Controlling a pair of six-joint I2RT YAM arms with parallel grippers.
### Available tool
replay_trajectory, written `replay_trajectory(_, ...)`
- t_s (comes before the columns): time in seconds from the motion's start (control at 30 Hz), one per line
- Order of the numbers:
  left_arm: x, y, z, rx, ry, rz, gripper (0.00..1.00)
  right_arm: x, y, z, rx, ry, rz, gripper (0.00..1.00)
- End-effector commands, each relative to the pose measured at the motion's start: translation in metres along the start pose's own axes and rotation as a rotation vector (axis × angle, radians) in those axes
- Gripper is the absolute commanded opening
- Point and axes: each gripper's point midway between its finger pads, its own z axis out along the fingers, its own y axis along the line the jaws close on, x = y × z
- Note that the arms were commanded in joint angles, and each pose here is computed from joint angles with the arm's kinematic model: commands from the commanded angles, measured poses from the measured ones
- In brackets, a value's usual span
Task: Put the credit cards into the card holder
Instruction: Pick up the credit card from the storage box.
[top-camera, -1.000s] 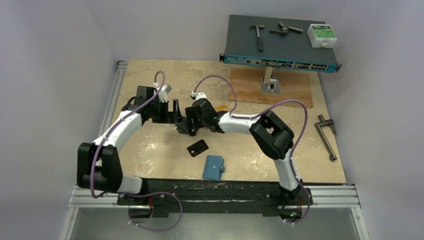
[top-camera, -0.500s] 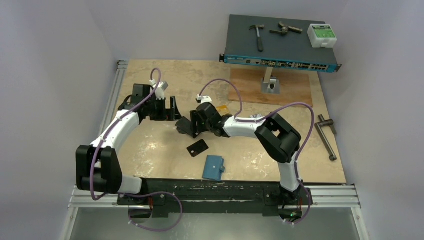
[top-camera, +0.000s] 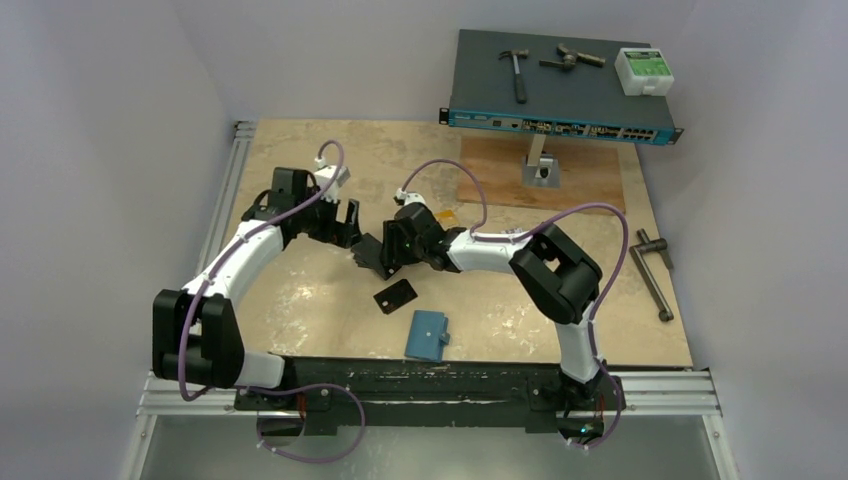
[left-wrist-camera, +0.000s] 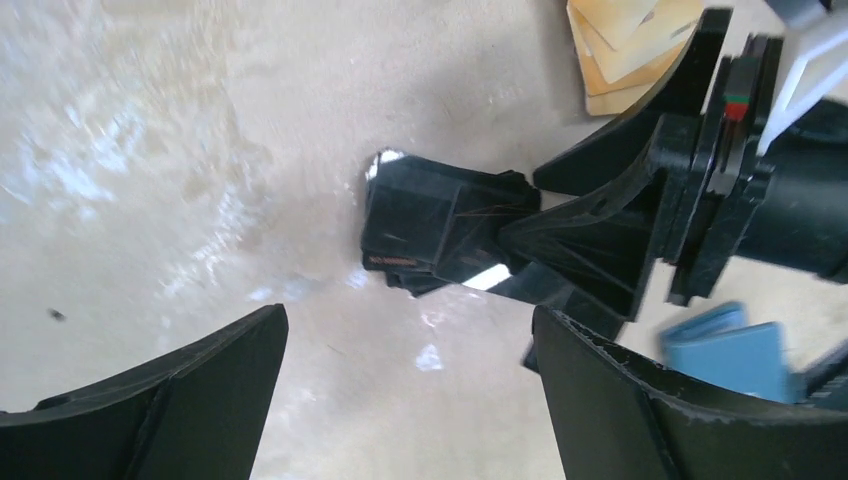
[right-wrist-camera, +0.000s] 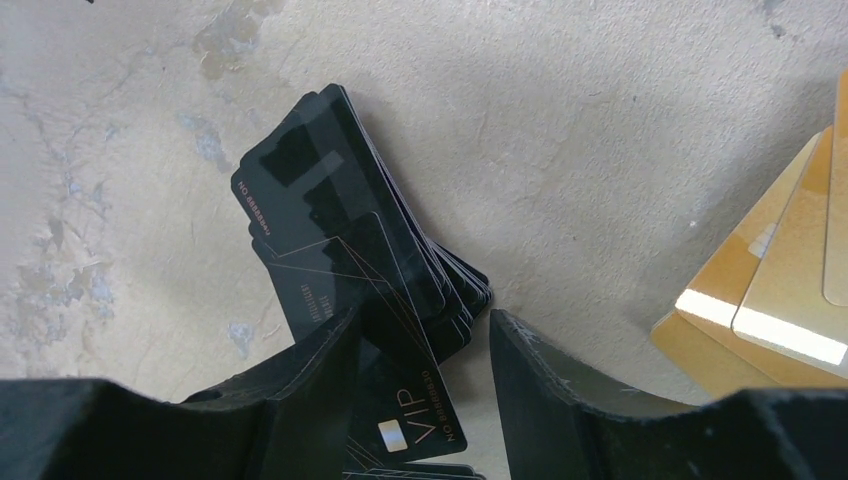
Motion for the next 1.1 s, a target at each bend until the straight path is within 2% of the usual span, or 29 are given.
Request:
replay_trajectory(0.0,-0.038,0.014,-0.002,-0.093,-0.095,0.441,0.92,0.035,-0.03,0.004,0.095,0.124,0.02,0.48)
replay_trajectory(0.1,-0.033,0.019,0.005,-0.108,-0.063,0.656,0.92,0.036,-0.036,0.0,0.113,0.132,0.035,0.48)
replay_trajectory(0.3,-0.009,0.007,0.019,-0.021,-0.044,1.007,0.92,0.036,-0.042,0.0,0.112,0.157,0.082,0.48)
replay_trajectory(0.37,-0.001,-0.003,0.018,0.046,-0.068,1.082,0.9,0.035,-0.042,-0.001,0.106,0.163,0.093,0.49)
replay_trajectory(0.5,0.009,-0.028,0.005,0.171,-0.201,1.271,0.89,0.033,-0.042,-0.003,0.082,0.17,0.125,0.5)
replay_trajectory(0.63,0.003,-0.047,-0.004,0.213,-0.317,1.414,0.91,0.031,-0.042,-0.004,0.051,0.179,0.158,0.51)
replay_trajectory(0.77,0.016,-0.058,0.005,0.276,-0.353,1.569,0.91,0.03,-0.044,-0.006,0.029,0.191,0.185,0.51)
replay_trajectory(0.9,0.012,-0.061,0.017,0.274,-0.376,1.624,0.91,0.031,-0.047,-0.011,0.008,0.205,0.202,0.51)
replay_trajectory(1.07,0.018,-0.064,0.027,0.31,-0.343,1.658,0.91,0.03,-0.05,-0.016,-0.021,0.204,0.218,0.51)
